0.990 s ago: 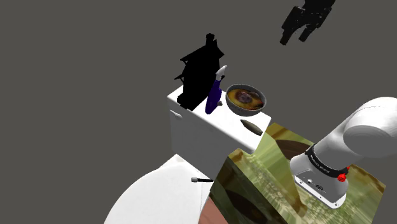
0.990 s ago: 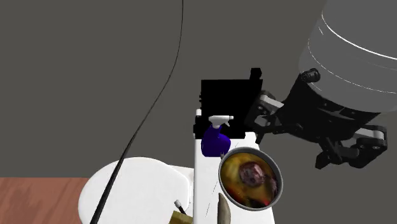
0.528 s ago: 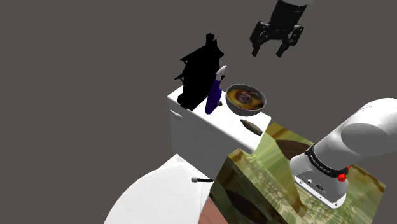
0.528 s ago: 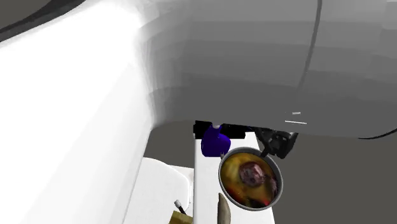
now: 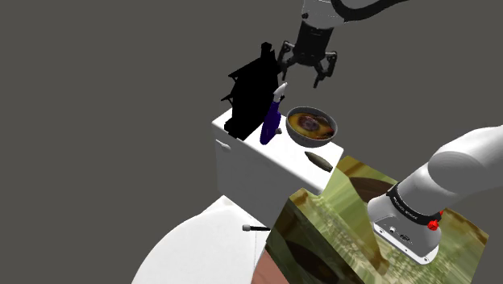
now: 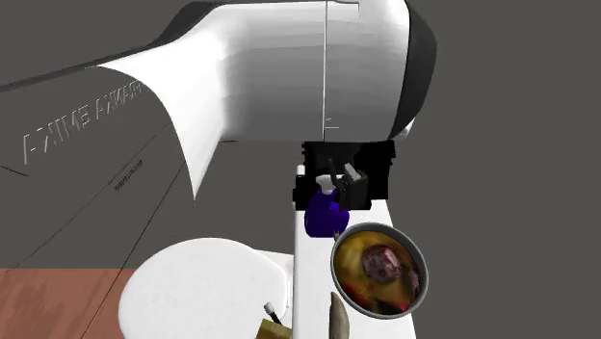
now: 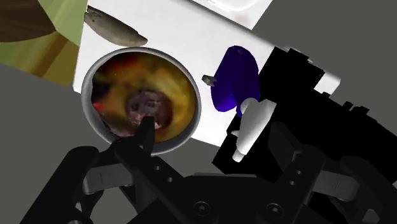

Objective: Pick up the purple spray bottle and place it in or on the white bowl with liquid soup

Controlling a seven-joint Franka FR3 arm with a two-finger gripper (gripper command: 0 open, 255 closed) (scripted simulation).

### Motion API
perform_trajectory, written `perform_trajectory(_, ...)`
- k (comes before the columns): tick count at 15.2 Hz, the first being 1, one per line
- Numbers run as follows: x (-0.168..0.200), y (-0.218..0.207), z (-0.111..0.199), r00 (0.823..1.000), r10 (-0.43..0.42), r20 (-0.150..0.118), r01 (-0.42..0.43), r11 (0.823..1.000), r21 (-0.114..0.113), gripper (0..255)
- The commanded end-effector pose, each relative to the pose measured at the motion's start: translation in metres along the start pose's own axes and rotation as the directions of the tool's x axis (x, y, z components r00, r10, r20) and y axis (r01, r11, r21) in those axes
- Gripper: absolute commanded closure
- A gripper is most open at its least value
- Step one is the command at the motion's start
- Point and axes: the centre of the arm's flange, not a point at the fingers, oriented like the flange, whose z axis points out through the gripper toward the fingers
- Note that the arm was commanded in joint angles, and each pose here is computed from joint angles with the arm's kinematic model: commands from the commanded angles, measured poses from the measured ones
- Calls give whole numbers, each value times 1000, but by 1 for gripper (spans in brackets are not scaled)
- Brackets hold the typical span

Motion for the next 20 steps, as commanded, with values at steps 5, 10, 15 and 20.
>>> perform_trajectory(5, 15, -56, 35, 967, 253, 14, -253, 967, -12, 0)
perform_trajectory(10, 14, -55, 61, 967, 253, 14, -253, 967, -12, 0)
perform_trajectory(15, 14, -55, 75, 967, 253, 14, -253, 967, -12, 0)
perform_trajectory(20, 14, -55, 75, 967, 253, 14, -253, 967, -12, 0)
